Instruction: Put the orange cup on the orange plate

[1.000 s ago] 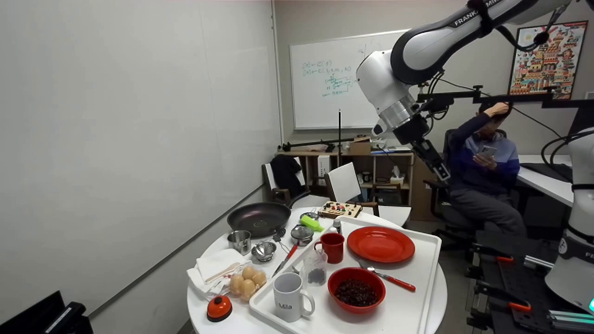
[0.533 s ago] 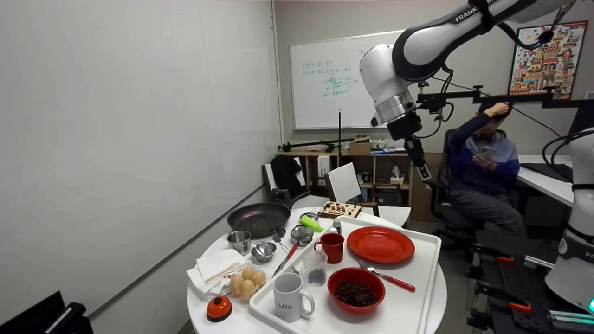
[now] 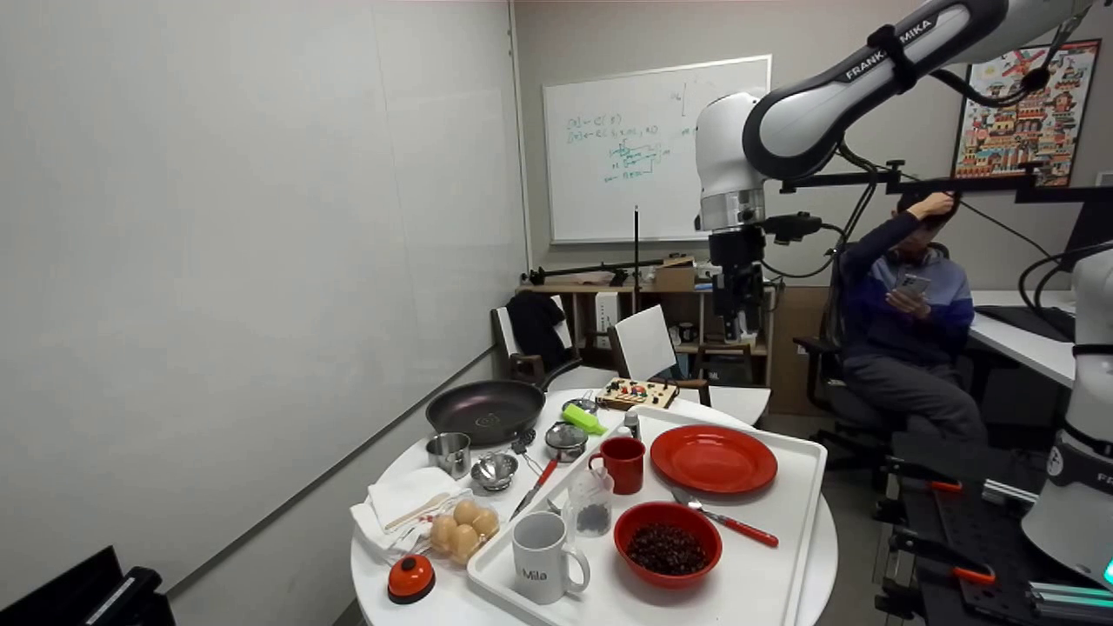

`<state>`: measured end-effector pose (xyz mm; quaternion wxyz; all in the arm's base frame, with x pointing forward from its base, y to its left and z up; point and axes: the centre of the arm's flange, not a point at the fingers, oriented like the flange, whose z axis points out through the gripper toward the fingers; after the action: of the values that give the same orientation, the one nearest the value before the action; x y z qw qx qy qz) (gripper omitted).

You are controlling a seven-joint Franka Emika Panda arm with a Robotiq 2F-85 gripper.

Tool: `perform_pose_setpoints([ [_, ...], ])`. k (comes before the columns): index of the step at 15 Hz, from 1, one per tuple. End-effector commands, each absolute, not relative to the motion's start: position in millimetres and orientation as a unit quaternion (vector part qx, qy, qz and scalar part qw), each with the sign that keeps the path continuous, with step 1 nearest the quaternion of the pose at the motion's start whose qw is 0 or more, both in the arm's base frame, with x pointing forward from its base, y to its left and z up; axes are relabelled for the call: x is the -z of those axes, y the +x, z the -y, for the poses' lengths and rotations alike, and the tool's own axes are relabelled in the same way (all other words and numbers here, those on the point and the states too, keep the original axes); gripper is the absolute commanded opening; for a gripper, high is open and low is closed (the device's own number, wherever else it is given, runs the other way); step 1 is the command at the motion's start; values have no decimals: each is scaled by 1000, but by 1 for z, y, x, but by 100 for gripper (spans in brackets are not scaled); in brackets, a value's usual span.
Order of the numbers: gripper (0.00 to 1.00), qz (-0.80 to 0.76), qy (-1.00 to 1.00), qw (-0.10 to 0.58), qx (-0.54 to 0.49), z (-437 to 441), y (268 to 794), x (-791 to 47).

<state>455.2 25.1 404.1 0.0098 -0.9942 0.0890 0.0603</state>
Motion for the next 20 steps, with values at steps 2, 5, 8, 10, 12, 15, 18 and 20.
perform_pose_setpoints([
  [2,100,-158,-986,-31,37,-11,462,-391],
  [5,100,-165,-985,-24,36,-7,466,-395],
  [8,100,-180,-982,-35,38,-11,463,-390],
  [10,100,-193,-979,-47,38,-9,481,-376],
  [12,100,-207,-975,-65,48,-4,497,-369],
  [15,100,-217,-971,-82,60,8,519,-361],
  [18,100,-228,-967,-96,62,23,539,-348],
  [20,100,-235,-965,-106,53,34,550,-336],
])
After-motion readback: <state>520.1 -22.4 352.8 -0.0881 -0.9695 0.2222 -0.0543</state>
